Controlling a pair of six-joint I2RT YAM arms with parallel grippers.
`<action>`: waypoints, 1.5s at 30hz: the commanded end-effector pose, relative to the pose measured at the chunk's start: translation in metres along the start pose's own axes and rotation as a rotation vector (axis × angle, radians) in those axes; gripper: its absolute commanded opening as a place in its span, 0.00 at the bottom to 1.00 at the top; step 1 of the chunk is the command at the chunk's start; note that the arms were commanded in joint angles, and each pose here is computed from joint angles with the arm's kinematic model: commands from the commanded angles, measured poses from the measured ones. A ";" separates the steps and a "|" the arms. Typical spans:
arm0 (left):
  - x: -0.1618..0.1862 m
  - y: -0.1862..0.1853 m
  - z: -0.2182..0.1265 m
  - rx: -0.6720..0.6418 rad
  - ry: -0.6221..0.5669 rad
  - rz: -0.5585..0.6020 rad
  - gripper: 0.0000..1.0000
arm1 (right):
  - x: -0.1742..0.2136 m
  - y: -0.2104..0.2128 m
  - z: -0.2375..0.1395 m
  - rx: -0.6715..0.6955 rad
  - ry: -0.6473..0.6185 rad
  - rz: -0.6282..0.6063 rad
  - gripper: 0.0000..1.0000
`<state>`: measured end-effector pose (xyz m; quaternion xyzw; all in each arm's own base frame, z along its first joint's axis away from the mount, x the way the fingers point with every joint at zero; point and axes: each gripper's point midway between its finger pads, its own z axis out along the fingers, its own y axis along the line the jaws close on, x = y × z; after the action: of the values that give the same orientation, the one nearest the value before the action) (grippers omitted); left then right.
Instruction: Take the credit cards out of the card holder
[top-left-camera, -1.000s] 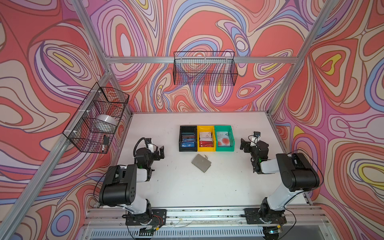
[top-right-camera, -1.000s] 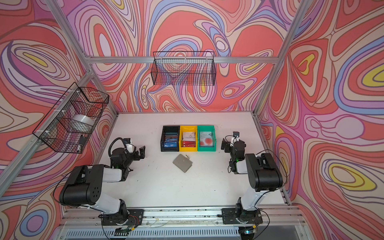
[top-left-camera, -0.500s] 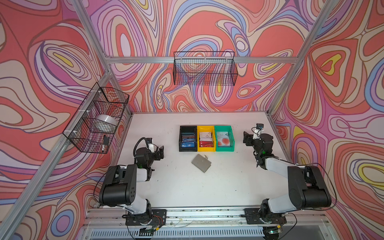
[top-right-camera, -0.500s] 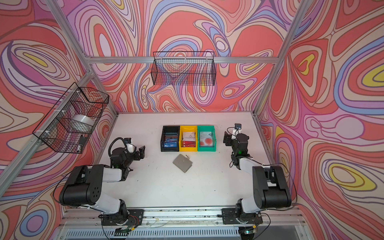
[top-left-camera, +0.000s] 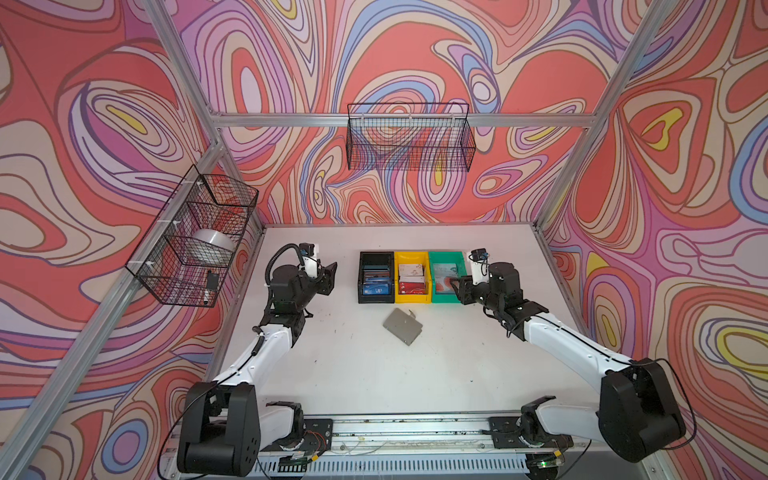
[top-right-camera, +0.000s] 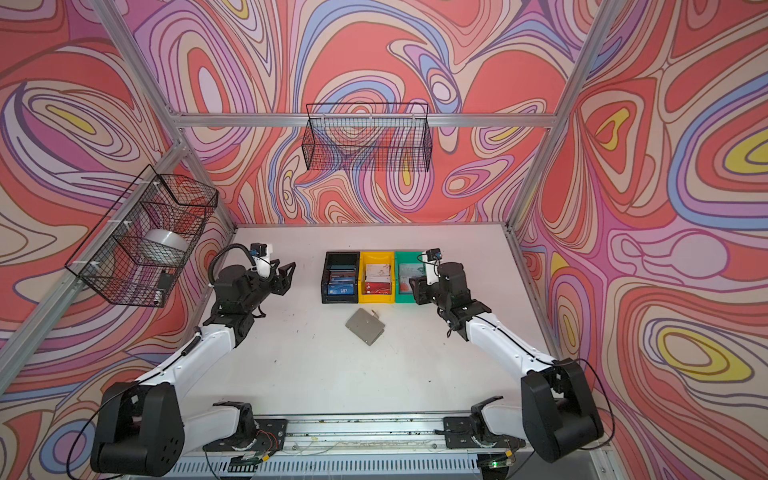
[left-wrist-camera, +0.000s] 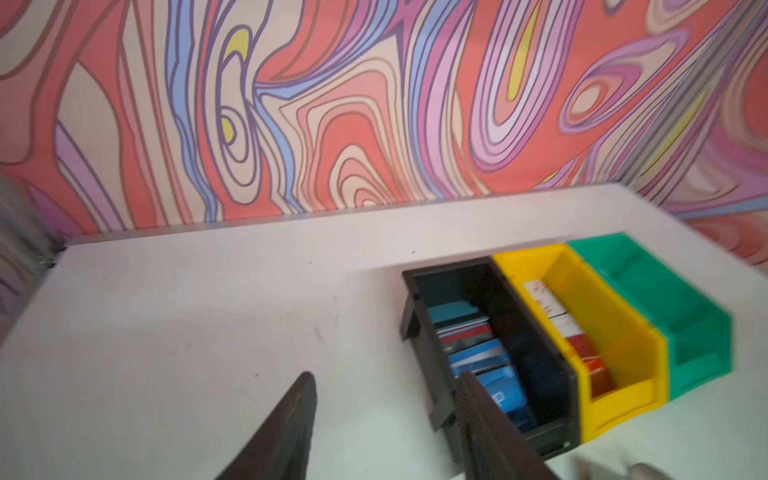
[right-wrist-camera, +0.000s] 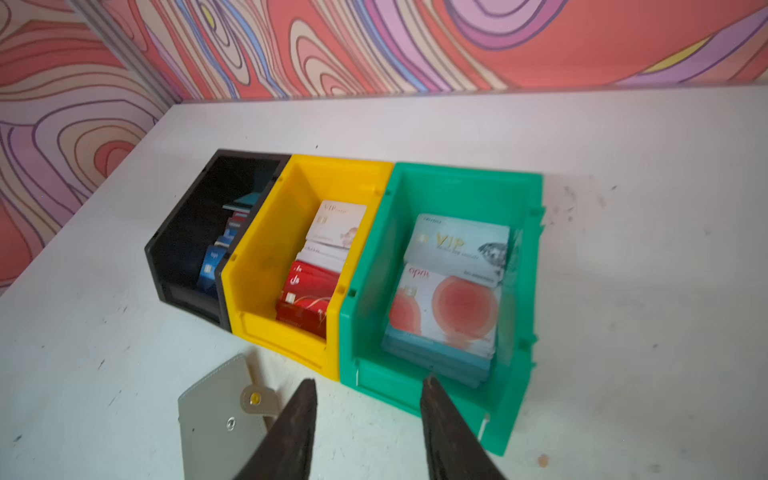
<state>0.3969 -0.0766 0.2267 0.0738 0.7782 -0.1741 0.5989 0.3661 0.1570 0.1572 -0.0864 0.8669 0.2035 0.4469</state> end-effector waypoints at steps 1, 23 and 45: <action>0.046 -0.036 0.007 0.161 0.206 -0.280 0.50 | 0.048 0.009 0.015 -0.033 0.144 0.101 0.40; 0.201 -0.128 -0.014 0.206 0.731 -0.347 0.29 | 0.142 0.048 0.079 0.045 0.421 0.009 0.31; 0.240 -0.154 -0.001 0.220 0.858 -0.330 0.29 | 0.152 0.066 0.059 0.013 0.433 -0.049 0.30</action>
<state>0.2811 -0.2422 0.0307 0.0791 0.9289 -0.3116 0.1837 0.3090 0.2453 0.0228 -0.1347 0.9410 0.1605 0.2656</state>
